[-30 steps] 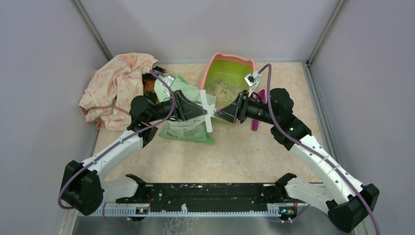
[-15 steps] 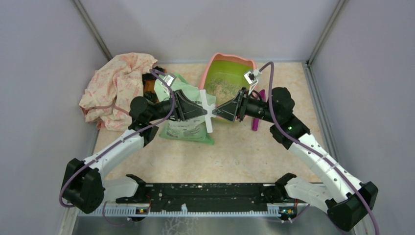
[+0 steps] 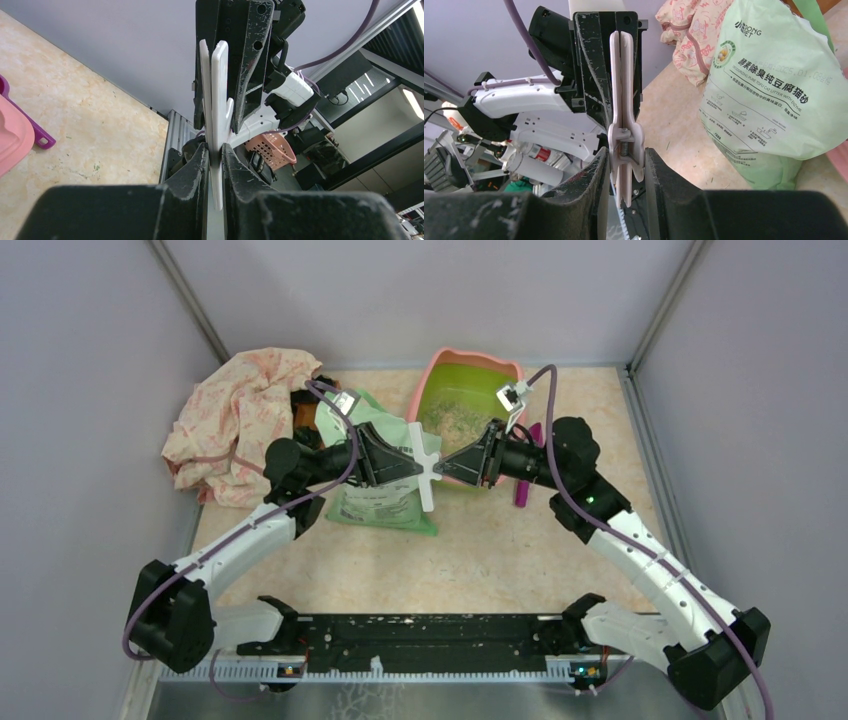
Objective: Fill the litter box with clean litter
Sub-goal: Pick up the clamp at the center of the board.
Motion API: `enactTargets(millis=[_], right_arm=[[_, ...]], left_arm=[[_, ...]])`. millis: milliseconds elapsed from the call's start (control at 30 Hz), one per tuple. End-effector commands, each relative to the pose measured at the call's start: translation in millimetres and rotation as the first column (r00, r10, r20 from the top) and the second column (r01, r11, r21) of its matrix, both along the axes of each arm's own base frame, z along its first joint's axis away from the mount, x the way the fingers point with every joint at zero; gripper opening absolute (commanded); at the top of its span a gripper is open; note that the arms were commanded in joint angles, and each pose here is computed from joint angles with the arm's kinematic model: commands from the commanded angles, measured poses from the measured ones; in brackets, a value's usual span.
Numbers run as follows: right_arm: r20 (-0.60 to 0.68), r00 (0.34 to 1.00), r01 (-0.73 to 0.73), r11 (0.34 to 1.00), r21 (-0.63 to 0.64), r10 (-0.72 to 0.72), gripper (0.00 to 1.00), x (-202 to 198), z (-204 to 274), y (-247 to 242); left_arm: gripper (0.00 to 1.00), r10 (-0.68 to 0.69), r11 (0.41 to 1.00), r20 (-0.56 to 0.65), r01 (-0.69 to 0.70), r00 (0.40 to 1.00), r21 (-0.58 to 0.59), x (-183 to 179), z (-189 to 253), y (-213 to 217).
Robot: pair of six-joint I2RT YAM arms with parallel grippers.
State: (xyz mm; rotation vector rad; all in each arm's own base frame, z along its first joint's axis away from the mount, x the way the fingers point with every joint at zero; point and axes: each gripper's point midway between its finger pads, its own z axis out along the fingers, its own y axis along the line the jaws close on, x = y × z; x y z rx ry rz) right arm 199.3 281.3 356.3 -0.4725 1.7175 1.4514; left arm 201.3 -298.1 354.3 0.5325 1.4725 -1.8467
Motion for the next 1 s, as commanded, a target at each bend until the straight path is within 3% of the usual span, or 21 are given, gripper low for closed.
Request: enactTargets(millis=[0, 133, 267, 333, 667, 967], right_arm=[[0.063, 0.998, -0.022, 0.999, 0.038, 0.02, 0.14, -5, 16, 2], [0.063, 0.998, 0.0, 1.0, 0.027, -0.002, 0.0, -1, 15, 0], [0.061, 0.998, 0.011, 1.0, 0.018, -0.012, 0.0, 2, 16, 0], [0.066, 0.998, 0.015, 1.0, 0.012, -0.015, 0.0, 3, 17, 0], [0.089, 0.996, 0.014, 1.0, -0.023, -0.012, 0.0, 12, 25, -4], [0.082, 0.993, -0.094, 0.987, 0.128, 0.083, 0.0, 3, 51, -9]], left_arm=[[0.18, -0.004, 1.0, 0.047, 0.005, 0.999, -0.024, -2, 10, 0], [0.31, 0.001, 1.0, 0.05, 0.0, 0.999, -0.022, -1, 12, 0], [0.57, 0.025, 1.0, 0.061, -0.025, 0.998, -0.008, 2, 14, 1], [0.64, 0.042, 0.999, 0.076, -0.042, 0.996, 0.0, 3, 16, 2], [0.75, 0.221, 0.971, 0.089, -0.228, 0.971, 0.077, 41, 24, 44], [0.72, 0.141, 0.987, 0.094, -0.147, 0.986, 0.068, 27, 20, 45]])
